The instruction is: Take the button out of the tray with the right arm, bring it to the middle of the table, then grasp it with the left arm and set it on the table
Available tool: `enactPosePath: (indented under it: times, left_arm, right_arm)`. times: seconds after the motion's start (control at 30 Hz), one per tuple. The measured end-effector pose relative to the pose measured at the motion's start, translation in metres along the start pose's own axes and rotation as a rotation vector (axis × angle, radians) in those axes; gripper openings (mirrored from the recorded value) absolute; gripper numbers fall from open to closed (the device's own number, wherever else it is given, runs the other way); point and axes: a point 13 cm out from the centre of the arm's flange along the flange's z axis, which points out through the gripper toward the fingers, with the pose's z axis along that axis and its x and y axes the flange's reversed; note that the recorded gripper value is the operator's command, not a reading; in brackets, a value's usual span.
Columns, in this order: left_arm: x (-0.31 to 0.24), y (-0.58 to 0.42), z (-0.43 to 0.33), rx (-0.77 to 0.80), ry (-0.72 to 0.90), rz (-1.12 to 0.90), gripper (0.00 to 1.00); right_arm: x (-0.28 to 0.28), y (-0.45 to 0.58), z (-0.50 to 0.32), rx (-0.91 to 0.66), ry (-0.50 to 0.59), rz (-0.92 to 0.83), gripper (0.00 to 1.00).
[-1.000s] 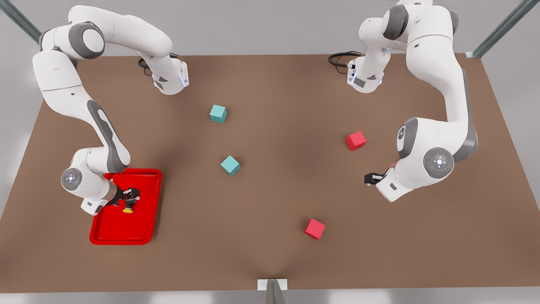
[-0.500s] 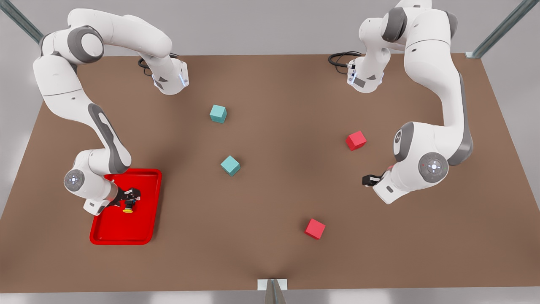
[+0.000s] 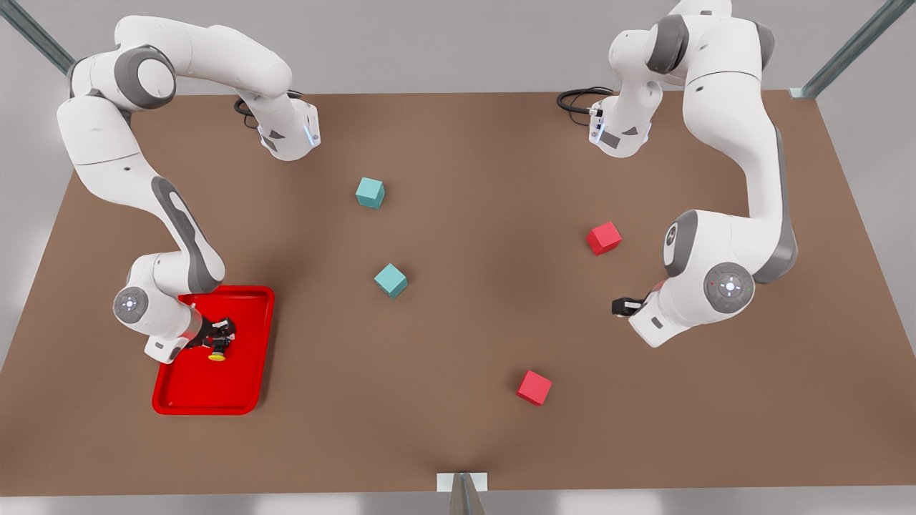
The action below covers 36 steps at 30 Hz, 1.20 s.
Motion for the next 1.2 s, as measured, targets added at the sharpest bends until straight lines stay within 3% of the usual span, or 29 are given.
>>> enactPosePath:
  times: [0.03,0.2,0.53,0.7,0.87,1.1,1.2]
  left_arm:
    - [0.0,0.0,0.001,0.0,0.001,0.0,1.0]
    - [0.0,0.0,0.002,0.0,0.002,0.0,1.0]
    - [0.0,0.0,0.001,0.0,0.001,-0.002,1.0]
    - [0.0,0.0,0.001,0.0,0.001,-0.002,1.0]
    - [0.0,0.0,0.0,-0.001,0.0,-0.002,1.0]
    - [0.0,0.002,-0.001,-0.002,-0.001,-0.004,1.0]
    - [0.0,0.002,-0.002,-0.002,-0.002,-0.005,1.0]
  right_arm:
    - [0.0,0.0,0.0,0.001,0.0,-0.001,0.62]
    - [-0.001,-0.001,-0.002,0.002,-0.003,-0.004,0.5]
    - [-0.026,0.02,-0.065,0.056,-0.021,-0.05,0.48]
    - [-0.096,0.154,-0.127,0.065,-0.001,-0.137,0.48]
    - [-0.147,0.311,-0.137,0.023,0.051,-0.109,0.48]
    - [-0.146,0.545,-0.067,-0.09,0.135,-0.018,0.5]
    - [-0.151,0.619,-0.038,-0.211,0.111,0.05,0.5]
